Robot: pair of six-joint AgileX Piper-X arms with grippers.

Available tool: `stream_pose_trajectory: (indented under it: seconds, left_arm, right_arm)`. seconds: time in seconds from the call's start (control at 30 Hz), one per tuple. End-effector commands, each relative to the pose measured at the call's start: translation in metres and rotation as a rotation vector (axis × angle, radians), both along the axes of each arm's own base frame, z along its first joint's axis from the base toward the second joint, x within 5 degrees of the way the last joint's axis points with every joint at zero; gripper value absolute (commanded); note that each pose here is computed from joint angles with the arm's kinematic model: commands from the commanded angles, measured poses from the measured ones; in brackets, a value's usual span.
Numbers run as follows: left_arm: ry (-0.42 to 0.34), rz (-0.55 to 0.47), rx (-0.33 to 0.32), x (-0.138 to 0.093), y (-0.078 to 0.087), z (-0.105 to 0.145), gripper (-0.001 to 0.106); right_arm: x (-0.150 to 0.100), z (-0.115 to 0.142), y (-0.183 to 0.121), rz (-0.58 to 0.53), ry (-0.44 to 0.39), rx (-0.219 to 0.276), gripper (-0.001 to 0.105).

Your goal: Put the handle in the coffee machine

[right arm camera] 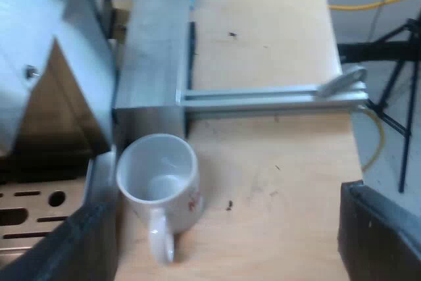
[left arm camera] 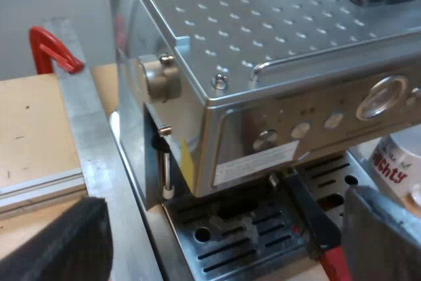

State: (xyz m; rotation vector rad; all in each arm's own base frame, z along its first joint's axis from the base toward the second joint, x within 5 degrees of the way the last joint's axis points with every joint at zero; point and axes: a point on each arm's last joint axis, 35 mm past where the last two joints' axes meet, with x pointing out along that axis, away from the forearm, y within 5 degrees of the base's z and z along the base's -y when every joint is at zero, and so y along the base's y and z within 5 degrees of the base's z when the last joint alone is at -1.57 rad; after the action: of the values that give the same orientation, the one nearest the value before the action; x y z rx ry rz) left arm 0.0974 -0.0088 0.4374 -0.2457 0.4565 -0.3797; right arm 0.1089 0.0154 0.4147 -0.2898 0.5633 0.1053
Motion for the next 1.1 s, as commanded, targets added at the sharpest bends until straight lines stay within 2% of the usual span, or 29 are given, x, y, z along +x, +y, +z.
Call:
stream_pose_trajectory:
  seconds: [0.03,0.1,0.17,0.23,0.4,0.53,0.57,0.73,0.83,0.9,1.03,1.1]
  left_arm:
    - [-0.02,-0.013,-0.015,-0.002,-0.001,0.004,0.073]
    - [-0.016,-0.015,-0.017,-0.004,-0.001,0.003,0.073]
    - [-0.012,-0.028,-0.016,-0.005,-0.002,0.003,0.073]
    - [0.0,-0.046,-0.015,-0.008,-0.004,0.002,0.073]
    - [0.02,-0.092,-0.005,-0.014,-0.009,-0.001,0.073]
    - [-0.061,-0.144,0.067,-0.028,-0.01,0.003,0.073]
    - [-0.069,-0.147,0.071,-0.029,-0.01,0.003,0.073]
    - [-0.165,-0.149,0.088,-0.058,-0.009,0.008,0.073]
    - [-0.225,-0.146,0.091,-0.077,-0.009,0.01,0.073]
    - [-0.258,-0.144,0.092,-0.088,-0.008,0.01,0.073]
    - [-0.341,-0.14,0.096,-0.116,-0.007,0.01,0.073]
    - [-0.375,-0.139,0.097,-0.127,-0.007,0.009,0.073]
  right_arm:
    - [-0.011,0.002,-0.006,-0.027,-0.022,-0.007,0.071]
    - [-0.017,-0.002,-0.008,-0.048,-0.035,0.013,0.071]
    - [-0.024,-0.007,-0.01,-0.064,-0.048,0.008,0.071]
    - [-0.032,-0.016,-0.011,-0.094,-0.056,0.048,0.071]
    - [-0.055,-0.031,-0.014,-0.11,-0.097,0.067,0.071]
    - [-0.076,-0.036,-0.019,-0.17,-0.175,0.047,0.071]
    - [-0.078,-0.036,-0.02,-0.176,-0.181,0.045,0.071]
    - [-0.118,-0.039,-0.025,-0.181,-0.326,0.067,0.071]
    - [-0.136,-0.04,-0.027,-0.172,-0.397,0.062,0.071]
    - [-0.138,-0.041,-0.027,-0.172,-0.401,0.062,0.071]
    - [-0.144,-0.039,-0.027,-0.144,-0.383,0.019,0.071]
    - [-0.144,-0.039,-0.027,-0.118,-0.375,0.018,0.071]
